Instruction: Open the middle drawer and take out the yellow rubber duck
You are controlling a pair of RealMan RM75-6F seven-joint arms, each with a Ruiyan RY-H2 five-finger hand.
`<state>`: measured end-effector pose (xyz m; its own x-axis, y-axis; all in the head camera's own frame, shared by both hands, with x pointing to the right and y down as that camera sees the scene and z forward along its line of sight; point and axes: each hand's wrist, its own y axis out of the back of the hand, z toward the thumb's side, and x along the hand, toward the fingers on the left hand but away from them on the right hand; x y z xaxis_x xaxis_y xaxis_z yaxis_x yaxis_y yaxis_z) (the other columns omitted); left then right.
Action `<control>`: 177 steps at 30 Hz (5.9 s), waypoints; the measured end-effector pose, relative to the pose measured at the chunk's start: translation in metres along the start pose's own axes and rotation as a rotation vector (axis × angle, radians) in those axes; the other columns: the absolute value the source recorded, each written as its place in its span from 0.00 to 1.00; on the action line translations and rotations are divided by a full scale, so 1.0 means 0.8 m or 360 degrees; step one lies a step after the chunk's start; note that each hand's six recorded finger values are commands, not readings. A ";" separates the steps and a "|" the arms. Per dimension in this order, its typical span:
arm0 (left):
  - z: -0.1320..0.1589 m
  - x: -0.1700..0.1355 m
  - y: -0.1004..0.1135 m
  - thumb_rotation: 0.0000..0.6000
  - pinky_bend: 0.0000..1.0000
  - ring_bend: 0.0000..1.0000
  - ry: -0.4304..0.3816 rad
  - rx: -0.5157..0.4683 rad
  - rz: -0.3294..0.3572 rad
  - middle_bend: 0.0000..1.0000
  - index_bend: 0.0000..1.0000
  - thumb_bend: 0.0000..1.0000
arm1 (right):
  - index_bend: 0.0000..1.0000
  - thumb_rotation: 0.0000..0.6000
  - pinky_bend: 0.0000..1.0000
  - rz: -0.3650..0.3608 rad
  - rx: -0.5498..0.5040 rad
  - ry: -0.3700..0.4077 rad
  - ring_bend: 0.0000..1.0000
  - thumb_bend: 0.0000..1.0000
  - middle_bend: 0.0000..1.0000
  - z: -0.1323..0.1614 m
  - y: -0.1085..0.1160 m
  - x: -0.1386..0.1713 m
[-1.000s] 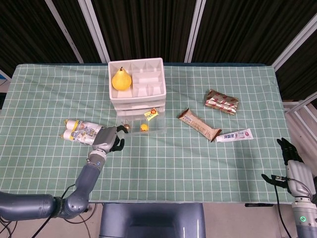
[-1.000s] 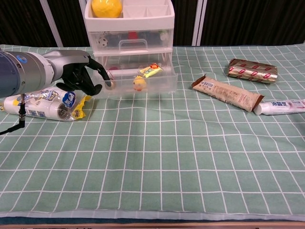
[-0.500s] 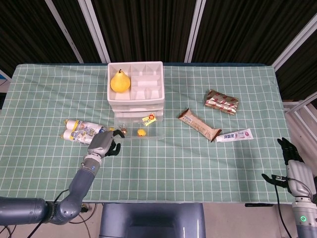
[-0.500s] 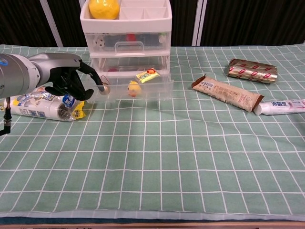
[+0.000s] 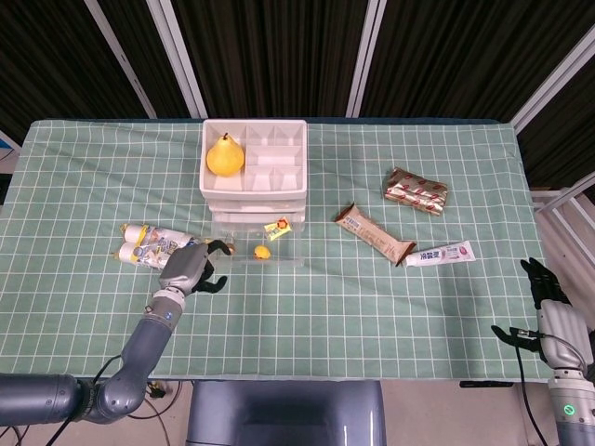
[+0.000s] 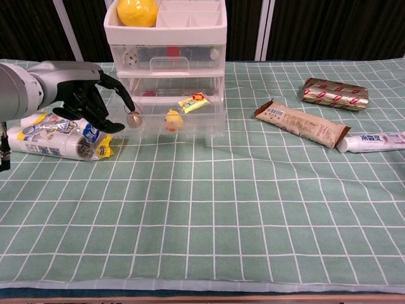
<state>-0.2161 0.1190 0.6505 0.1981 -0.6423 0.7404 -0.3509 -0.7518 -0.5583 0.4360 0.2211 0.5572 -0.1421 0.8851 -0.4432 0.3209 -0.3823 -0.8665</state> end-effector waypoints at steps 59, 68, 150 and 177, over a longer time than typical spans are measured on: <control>0.105 0.106 0.036 1.00 1.00 1.00 -0.1161 0.1988 -0.0076 1.00 0.41 0.13 | 0.00 1.00 0.22 0.0007 0.0006 -0.0036 0.00 0.05 0.00 -0.005 -0.002 -0.003; 0.108 0.120 0.029 1.00 1.00 1.00 -0.1271 0.1975 -0.0060 1.00 0.41 0.13 | 0.00 1.00 0.22 0.0004 0.0003 -0.0044 0.00 0.05 0.00 -0.006 -0.001 -0.004; 0.151 0.011 0.064 1.00 1.00 1.00 -0.1550 0.1626 0.0121 1.00 0.57 0.39 | 0.00 1.00 0.22 0.0010 -0.0014 -0.0043 0.00 0.06 0.00 -0.005 -0.003 -0.001; -0.006 -0.034 -0.061 1.00 1.00 1.00 -0.1305 0.1753 -0.0315 1.00 0.57 0.38 | 0.00 1.00 0.22 0.0005 -0.0037 -0.0050 0.00 0.06 0.00 -0.005 -0.003 -0.001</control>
<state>-0.2085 0.1742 0.6591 0.7691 -0.1270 0.6264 0.5653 -0.3221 -0.7594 0.4392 0.2219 0.5604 -0.1702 0.8750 -0.4533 0.3429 -0.3787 -0.8597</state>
